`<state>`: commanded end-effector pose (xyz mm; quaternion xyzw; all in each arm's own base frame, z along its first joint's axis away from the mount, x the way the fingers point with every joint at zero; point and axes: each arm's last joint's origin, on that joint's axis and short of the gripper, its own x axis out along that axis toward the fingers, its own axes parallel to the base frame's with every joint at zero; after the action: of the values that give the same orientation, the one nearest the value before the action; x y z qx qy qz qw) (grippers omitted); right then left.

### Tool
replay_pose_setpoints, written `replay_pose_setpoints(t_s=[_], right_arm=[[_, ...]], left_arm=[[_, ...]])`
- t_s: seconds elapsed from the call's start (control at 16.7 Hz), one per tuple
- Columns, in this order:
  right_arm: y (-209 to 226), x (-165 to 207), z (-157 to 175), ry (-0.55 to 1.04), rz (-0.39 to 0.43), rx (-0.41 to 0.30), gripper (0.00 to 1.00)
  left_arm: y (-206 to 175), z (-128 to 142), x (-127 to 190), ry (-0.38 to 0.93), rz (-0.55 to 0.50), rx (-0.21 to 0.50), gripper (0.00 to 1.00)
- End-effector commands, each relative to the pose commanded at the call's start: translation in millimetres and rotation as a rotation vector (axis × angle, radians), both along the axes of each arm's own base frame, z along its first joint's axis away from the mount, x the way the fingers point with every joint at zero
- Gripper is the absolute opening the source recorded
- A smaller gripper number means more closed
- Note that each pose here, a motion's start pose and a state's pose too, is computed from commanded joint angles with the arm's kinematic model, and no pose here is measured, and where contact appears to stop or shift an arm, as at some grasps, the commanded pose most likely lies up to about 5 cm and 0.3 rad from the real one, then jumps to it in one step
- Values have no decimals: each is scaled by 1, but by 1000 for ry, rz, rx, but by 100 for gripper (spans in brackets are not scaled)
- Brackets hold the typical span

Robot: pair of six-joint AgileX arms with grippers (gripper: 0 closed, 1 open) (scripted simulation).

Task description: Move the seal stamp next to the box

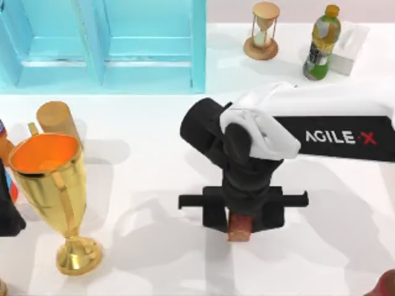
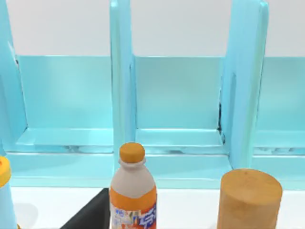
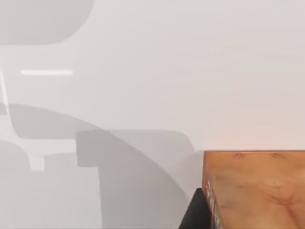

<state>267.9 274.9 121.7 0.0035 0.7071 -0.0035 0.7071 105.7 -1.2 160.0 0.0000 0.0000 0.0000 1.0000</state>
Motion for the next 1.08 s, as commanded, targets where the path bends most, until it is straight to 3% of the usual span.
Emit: replay_pose_setpoints(t_s=[0.18,0.54,0.84,1.08], right_arm=[[-1,1,5,-1,-4,1,0],[-1,1,47,-1,-3,1,0],[-1,1,49,2,-4,-2,0],[-31,26,68,7,-4,-6,0]], left_arm=[[0,0,0,0,0,0,100],[0,0,0,0,0,0,100],[0,0,0,0,0,0,100],[0,0,0,0,0,0,100]])
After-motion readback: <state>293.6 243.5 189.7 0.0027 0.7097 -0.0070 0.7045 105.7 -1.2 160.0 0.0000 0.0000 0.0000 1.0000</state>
